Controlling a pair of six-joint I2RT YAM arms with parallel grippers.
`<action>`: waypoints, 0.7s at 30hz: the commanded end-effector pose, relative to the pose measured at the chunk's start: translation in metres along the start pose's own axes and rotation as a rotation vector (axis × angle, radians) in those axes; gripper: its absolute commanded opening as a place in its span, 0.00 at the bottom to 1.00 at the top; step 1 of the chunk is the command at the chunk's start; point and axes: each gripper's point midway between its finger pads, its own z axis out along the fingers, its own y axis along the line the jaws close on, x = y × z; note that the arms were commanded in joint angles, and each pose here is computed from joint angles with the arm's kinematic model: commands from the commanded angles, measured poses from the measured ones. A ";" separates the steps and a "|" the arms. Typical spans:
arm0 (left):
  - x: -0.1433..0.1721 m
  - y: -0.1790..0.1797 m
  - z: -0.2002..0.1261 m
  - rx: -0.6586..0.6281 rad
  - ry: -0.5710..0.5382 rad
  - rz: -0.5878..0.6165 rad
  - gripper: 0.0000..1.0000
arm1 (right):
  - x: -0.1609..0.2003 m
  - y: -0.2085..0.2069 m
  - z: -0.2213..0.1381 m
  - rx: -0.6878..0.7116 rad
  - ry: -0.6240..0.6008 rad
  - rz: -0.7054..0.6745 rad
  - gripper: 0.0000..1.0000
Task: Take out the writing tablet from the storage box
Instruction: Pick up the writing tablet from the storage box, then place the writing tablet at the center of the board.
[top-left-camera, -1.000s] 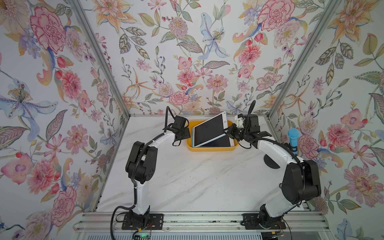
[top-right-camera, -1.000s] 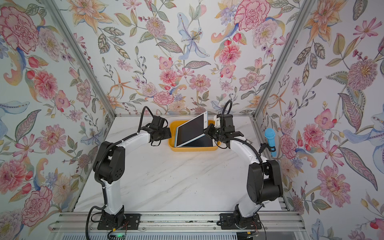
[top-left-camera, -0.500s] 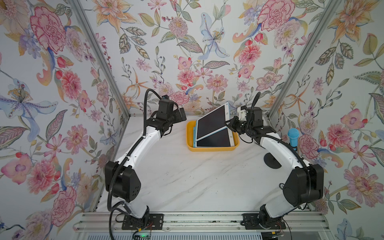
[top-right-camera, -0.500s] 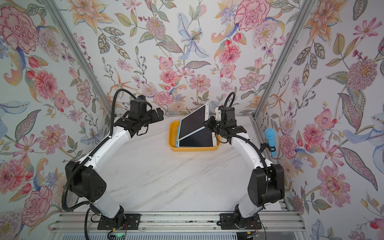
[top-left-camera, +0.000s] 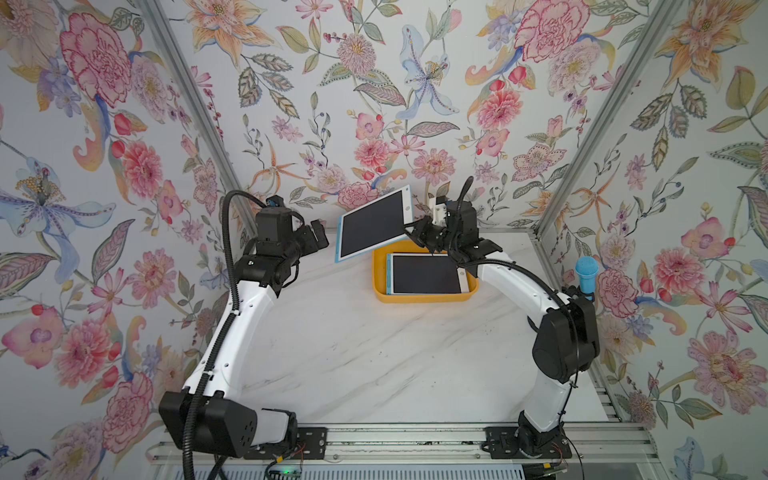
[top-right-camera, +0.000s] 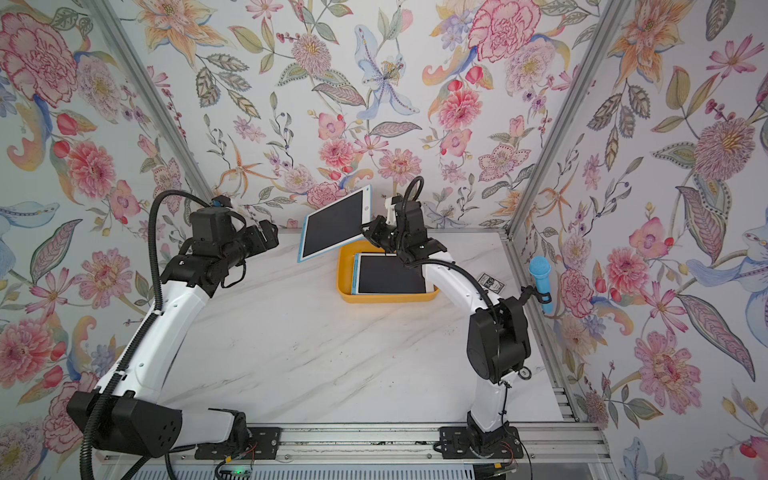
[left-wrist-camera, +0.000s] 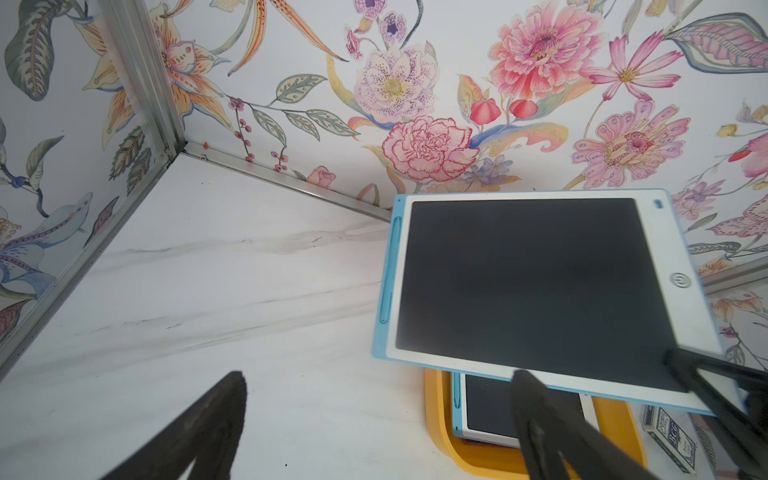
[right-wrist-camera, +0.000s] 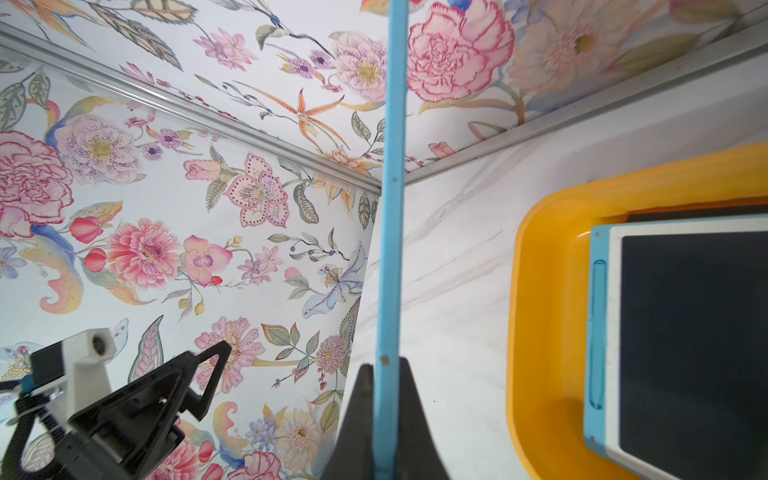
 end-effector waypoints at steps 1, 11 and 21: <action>0.007 0.005 -0.013 0.012 0.023 0.023 1.00 | 0.007 0.039 0.039 -0.136 -0.053 0.034 0.00; 0.019 0.010 -0.029 0.038 0.071 0.038 1.00 | 0.083 0.023 0.167 -0.176 0.007 0.129 0.00; 0.023 0.012 -0.025 0.047 0.097 0.053 1.00 | 0.104 -0.005 0.207 -0.153 -0.024 0.214 0.00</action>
